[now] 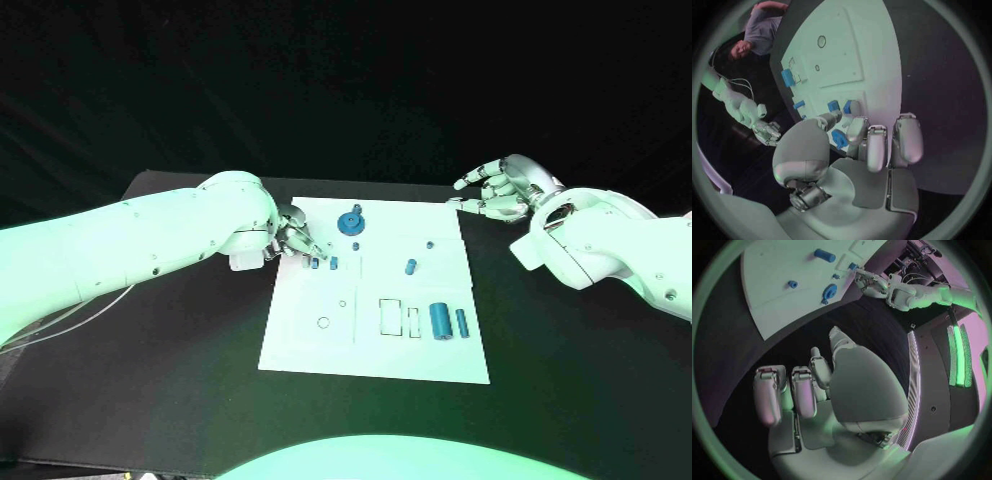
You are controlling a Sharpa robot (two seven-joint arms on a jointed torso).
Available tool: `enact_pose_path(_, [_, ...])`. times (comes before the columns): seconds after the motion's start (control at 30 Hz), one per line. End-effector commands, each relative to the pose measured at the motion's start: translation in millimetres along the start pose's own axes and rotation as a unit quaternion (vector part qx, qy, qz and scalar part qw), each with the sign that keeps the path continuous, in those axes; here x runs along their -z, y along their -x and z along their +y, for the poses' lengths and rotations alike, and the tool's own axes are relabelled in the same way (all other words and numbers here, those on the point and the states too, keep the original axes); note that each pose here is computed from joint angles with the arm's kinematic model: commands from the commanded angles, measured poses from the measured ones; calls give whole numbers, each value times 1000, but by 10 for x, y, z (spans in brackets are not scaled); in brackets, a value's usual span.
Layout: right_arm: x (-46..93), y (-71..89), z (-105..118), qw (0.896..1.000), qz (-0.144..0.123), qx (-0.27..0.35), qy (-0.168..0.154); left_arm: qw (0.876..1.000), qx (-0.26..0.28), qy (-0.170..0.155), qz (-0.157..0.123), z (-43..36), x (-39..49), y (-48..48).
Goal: Assemble the parts on the task board
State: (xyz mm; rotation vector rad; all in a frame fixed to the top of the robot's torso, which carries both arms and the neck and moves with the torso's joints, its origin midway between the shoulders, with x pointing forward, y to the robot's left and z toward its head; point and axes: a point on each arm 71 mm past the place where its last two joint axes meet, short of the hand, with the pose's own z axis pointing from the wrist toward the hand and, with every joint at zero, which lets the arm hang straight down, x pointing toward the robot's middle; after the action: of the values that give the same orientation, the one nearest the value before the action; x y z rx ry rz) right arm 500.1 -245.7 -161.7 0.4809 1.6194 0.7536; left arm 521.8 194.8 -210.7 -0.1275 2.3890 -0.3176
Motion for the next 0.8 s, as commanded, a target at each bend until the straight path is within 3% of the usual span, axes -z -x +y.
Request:
enact_pose_path(0.03, [2, -8, 5, 1000, 1, 0, 3, 1000, 3, -6, -4, -17, 18, -1])
enact_pose_path(0.2, [2, -8, -2, 1000, 0, 0, 3, 999, 33, -18, -23, -4, 80, 45])
enact_pose_path(0.3, [2, -7, -7, 1000, -1, 0, 3, 996, 73, -41, -44, -15, 138, 106])
enact_pose_path(0.37, [3, -5, -11, 1000, -3, -1, 3, 990, 104, -70, -61, -45, 174, 147])
enact_pose_path(0.5, [5, 2, -16, 1000, -6, -1, 6, 971, 142, -157, -114, -189, 241, 238])
enact_pose_path(0.63, [6, 4, -15, 1000, -8, -1, 9, 951, 119, -229, -169, -338, 272, 256])
enact_pose_path(0.8, [7, 0, -11, 1000, -10, -1, 14, 931, 42, -287, -222, -448, 228, 148])
